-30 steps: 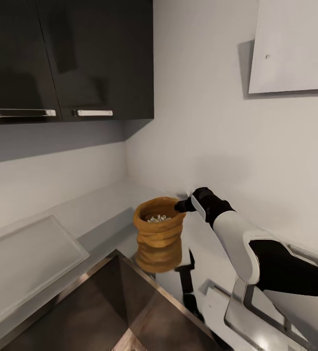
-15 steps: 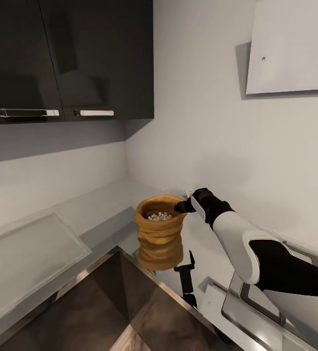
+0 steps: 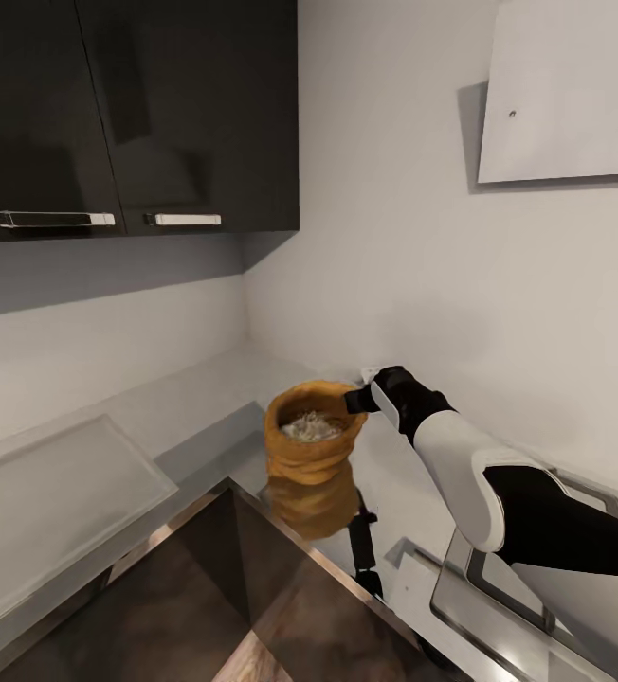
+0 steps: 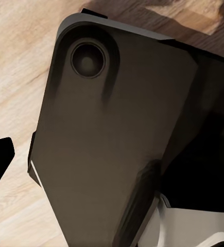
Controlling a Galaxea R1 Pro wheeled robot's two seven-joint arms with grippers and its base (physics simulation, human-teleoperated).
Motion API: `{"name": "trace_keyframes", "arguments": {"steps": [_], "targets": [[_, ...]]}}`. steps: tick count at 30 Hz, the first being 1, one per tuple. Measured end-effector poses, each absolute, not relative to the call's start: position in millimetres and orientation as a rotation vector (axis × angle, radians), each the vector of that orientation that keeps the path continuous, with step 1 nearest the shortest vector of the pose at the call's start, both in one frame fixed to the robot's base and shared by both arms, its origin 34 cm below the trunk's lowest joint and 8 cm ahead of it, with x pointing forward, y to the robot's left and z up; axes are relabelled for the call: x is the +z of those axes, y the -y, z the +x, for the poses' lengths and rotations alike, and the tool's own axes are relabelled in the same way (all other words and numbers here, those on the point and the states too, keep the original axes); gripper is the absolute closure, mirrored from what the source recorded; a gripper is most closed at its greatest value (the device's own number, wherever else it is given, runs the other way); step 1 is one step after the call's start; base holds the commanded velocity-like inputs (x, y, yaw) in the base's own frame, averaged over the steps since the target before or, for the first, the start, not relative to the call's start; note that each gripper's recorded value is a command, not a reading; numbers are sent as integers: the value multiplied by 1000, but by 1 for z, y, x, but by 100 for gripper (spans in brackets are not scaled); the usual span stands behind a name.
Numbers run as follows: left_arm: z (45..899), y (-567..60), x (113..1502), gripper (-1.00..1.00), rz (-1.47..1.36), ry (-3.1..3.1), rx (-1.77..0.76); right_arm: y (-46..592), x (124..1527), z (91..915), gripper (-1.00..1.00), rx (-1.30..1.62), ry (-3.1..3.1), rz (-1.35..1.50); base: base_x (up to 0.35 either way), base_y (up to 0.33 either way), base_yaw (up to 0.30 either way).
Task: In the kitchen, take the popcorn bag from the countertop, put it into the microwave, and heat it until the popcorn is cooked so the cooked popcorn ends up inside the bag.
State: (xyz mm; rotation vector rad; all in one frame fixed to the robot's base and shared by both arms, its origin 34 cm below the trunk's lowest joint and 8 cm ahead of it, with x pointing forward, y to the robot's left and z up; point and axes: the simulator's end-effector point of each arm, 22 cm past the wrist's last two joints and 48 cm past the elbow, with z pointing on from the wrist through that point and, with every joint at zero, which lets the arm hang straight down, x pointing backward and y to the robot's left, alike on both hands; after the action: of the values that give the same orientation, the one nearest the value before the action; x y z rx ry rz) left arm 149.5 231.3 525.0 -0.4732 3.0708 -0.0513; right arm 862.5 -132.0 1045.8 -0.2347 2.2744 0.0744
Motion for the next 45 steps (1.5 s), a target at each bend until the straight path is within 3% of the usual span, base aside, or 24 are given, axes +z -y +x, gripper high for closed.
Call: {"name": "trace_keyframes", "arguments": {"steps": [45], "targets": [[149,-231,525,-100,-474,-3071,-51,159,1179,856,100,74,-2217,-127,0,0,0]]}}
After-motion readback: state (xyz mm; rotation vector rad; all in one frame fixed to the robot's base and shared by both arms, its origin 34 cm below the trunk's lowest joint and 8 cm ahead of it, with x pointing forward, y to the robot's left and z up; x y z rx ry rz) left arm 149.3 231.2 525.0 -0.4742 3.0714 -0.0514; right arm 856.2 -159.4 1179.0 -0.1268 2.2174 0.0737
